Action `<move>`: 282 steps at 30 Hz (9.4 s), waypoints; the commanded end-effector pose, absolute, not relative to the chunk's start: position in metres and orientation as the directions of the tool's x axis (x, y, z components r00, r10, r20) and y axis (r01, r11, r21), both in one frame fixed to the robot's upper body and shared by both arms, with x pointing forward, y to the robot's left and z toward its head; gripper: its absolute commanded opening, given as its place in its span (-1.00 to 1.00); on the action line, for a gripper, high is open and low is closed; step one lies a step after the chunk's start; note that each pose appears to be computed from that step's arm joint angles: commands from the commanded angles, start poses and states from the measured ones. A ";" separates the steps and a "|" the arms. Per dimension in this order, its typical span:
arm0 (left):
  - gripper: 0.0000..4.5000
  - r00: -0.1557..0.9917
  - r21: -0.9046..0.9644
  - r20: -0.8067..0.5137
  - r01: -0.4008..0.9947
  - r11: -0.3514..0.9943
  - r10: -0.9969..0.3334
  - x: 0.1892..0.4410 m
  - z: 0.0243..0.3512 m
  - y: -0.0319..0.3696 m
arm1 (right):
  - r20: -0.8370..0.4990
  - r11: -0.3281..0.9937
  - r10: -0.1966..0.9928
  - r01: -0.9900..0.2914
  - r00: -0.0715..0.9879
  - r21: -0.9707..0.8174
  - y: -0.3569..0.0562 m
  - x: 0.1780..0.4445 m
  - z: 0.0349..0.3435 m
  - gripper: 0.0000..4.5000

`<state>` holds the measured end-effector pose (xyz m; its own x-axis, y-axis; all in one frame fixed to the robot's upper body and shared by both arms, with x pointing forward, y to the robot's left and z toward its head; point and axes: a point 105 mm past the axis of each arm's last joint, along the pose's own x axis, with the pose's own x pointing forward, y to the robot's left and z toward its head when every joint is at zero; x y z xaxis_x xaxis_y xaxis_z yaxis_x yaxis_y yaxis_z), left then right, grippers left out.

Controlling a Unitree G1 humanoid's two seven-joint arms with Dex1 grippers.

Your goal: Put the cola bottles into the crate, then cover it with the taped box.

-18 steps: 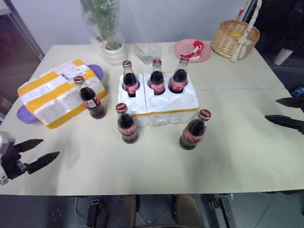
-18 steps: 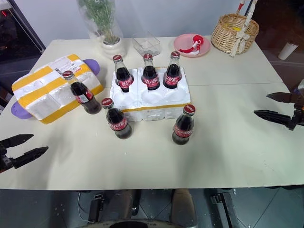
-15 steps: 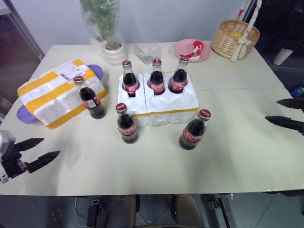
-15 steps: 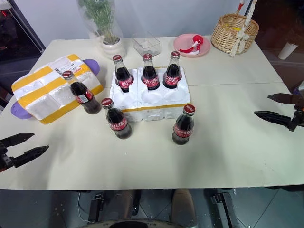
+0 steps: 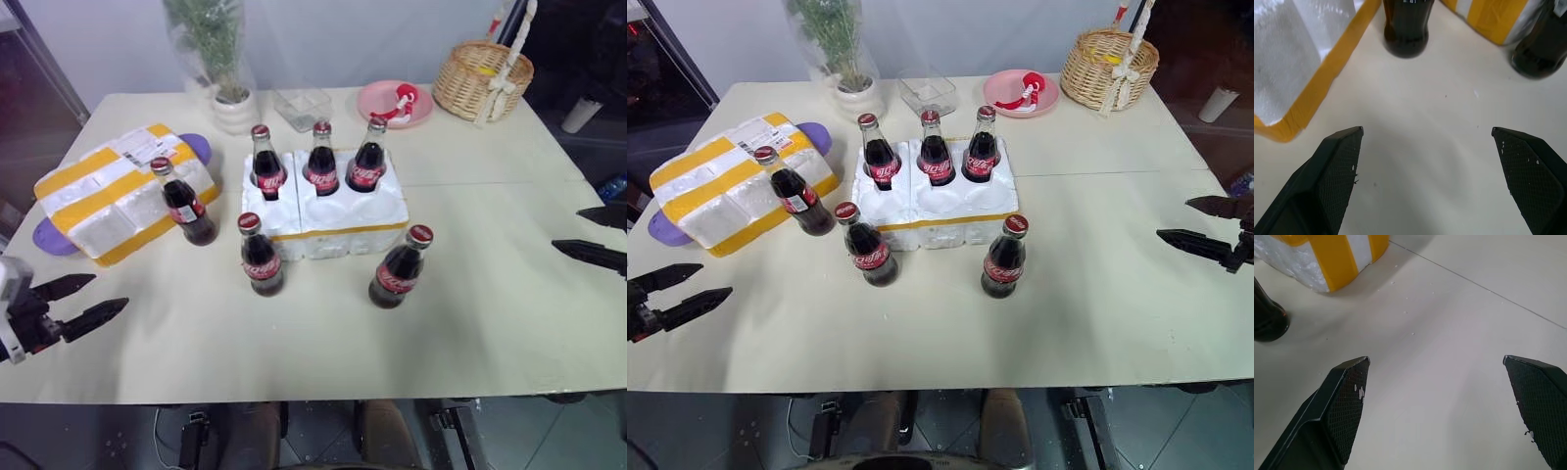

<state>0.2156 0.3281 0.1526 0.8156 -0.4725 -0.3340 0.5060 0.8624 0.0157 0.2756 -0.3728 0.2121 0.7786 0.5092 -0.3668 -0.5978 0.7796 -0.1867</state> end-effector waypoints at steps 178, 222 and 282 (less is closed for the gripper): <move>0.26 0.451 0.042 -0.147 0.892 0.450 -0.881 0.291 0.147 0.129 | -0.248 0.420 0.859 -0.894 0.448 -0.158 -0.218 0.237 0.278 1.00; 0.82 0.381 0.066 -0.102 0.924 0.376 -0.919 0.357 0.203 0.136 | -0.198 0.551 0.798 -0.822 0.569 -0.142 -0.224 0.252 0.250 1.00; 1.00 0.129 0.120 -0.133 0.986 0.114 -0.983 0.277 0.223 0.106 | 0.132 0.420 0.903 -0.904 0.408 -0.079 -0.147 0.259 0.279 0.20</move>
